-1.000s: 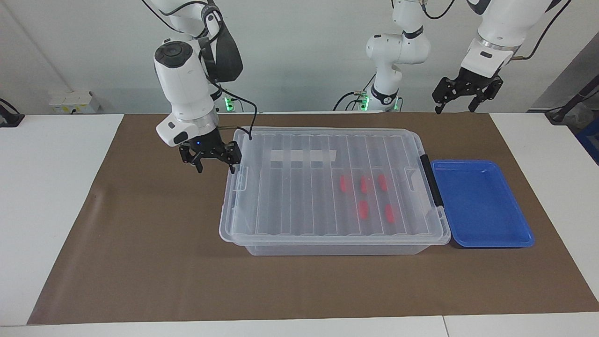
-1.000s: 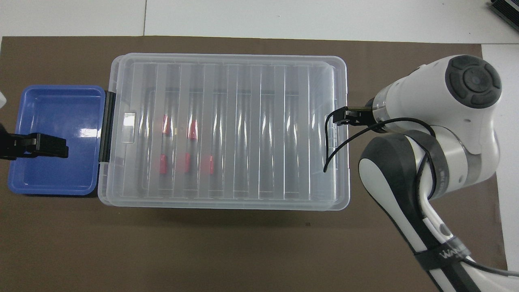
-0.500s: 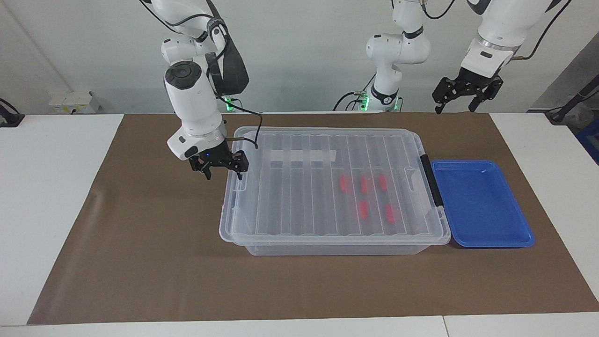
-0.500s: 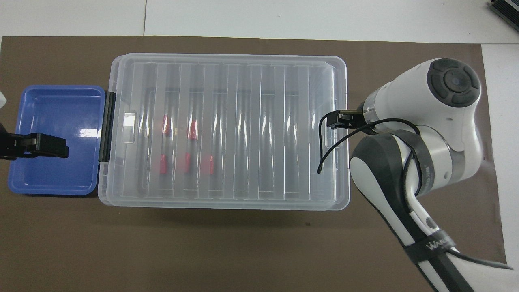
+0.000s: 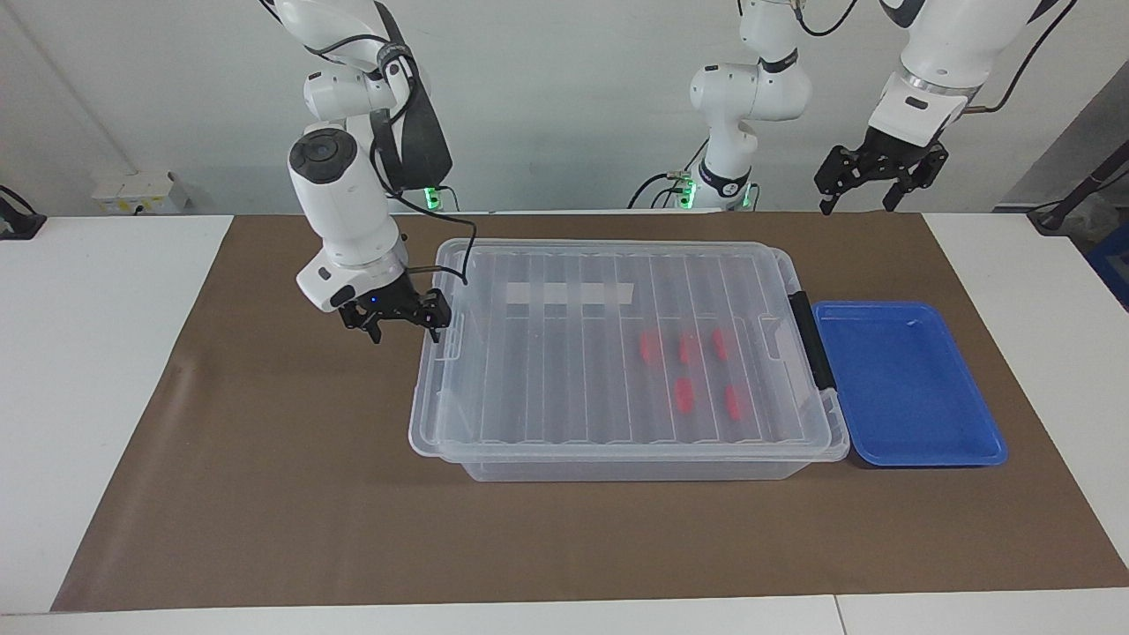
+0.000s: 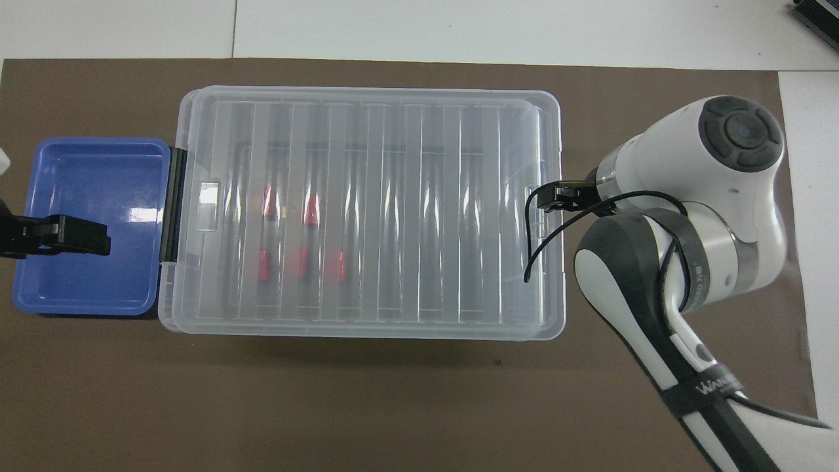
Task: Place red block in blue tray from box
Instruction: 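Slide the clear lid toward the right gripper while the left gripper approaches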
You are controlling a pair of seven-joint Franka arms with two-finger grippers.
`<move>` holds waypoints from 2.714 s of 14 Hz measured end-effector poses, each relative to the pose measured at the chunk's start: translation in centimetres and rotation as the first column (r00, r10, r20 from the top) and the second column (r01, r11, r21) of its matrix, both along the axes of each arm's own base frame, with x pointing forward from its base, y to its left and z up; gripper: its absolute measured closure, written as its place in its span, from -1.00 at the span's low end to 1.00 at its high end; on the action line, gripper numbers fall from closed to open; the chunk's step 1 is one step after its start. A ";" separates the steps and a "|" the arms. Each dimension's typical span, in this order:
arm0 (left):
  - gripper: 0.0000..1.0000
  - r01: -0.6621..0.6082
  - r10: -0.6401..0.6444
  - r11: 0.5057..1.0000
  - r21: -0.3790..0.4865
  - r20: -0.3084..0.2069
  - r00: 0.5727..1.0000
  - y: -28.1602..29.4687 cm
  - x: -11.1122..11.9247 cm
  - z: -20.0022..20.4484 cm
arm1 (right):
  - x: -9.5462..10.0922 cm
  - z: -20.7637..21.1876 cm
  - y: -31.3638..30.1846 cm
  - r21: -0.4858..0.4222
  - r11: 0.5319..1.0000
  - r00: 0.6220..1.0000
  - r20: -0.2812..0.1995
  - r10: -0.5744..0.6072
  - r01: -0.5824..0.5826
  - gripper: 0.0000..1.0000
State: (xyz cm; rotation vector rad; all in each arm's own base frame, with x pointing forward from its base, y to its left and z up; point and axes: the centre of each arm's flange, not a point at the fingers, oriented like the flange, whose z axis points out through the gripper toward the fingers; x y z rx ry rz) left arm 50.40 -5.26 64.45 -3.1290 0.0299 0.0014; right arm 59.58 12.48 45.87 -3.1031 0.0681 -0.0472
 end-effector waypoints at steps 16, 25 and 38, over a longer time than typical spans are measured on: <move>-1.00 0.010 -0.010 1.000 0.005 0.008 1.000 -2.6 -0.3 0.1 | 0.5 -0.5 -9.6 -0.004 0.988 0.987 -0.044 0.156 -0.156 -0.96; -1.00 -0.126 0.133 0.990 -0.061 0.119 0.984 -5.6 0.6 0.4 | -1.1 0.9 -6.7 0.003 0.985 0.980 -0.101 0.174 -0.175 -0.95; -1.00 -0.144 0.153 0.987 -0.073 0.144 0.978 -6.0 2.1 -2.3 | -2.2 -0.5 -11.8 0.021 0.969 0.960 -0.132 0.246 -0.245 -0.95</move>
